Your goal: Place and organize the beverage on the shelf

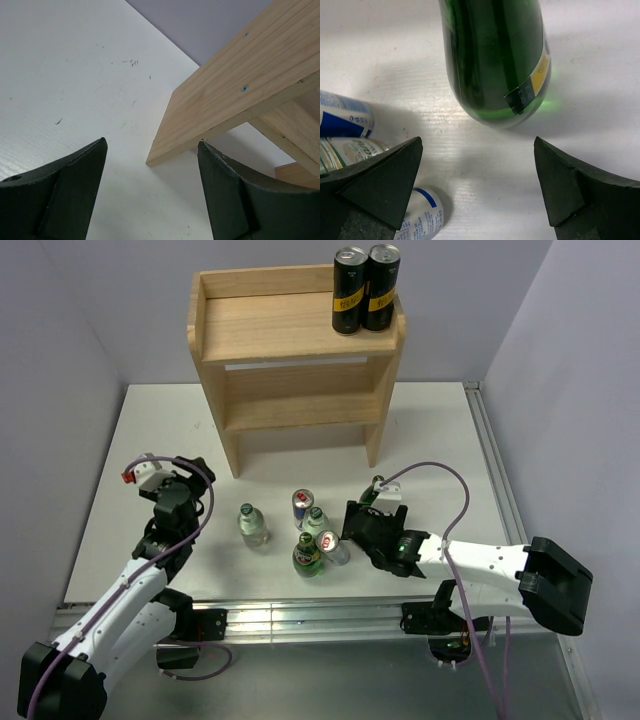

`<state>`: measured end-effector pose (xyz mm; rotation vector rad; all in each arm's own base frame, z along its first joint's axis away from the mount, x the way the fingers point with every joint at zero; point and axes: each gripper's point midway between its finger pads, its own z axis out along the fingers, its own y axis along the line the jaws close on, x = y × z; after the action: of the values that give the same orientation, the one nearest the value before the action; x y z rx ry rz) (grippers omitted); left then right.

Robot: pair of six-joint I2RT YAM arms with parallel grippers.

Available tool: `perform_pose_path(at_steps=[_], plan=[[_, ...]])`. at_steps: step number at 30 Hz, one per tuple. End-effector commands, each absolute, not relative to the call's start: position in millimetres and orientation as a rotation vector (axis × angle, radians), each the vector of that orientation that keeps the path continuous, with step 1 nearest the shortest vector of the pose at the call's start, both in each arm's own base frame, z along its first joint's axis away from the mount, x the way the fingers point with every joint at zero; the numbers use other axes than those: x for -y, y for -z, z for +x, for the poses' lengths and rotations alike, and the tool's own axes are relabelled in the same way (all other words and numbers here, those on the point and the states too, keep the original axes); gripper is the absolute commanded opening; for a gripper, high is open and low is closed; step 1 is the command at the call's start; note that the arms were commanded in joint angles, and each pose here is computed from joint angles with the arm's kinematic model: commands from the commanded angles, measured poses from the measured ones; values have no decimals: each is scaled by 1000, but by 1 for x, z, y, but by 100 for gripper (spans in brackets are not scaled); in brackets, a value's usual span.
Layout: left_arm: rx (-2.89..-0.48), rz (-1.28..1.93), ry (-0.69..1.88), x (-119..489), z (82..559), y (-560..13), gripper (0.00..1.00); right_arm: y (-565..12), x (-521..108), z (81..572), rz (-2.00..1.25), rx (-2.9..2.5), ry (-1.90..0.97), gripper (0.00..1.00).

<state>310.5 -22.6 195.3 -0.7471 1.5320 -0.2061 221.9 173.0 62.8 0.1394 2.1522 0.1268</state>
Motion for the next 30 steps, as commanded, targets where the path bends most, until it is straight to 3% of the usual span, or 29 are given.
perform_pose_path(at_steps=[1, 30], plan=[[-1506, -730, 238, 28, 315, -204, 79, -81, -169, 233, 249, -2060, -85, 99], [-1511, -726, 221, 27, 317, -192, 79, -64, -171, 294, 356, -1827, 85, 100]])
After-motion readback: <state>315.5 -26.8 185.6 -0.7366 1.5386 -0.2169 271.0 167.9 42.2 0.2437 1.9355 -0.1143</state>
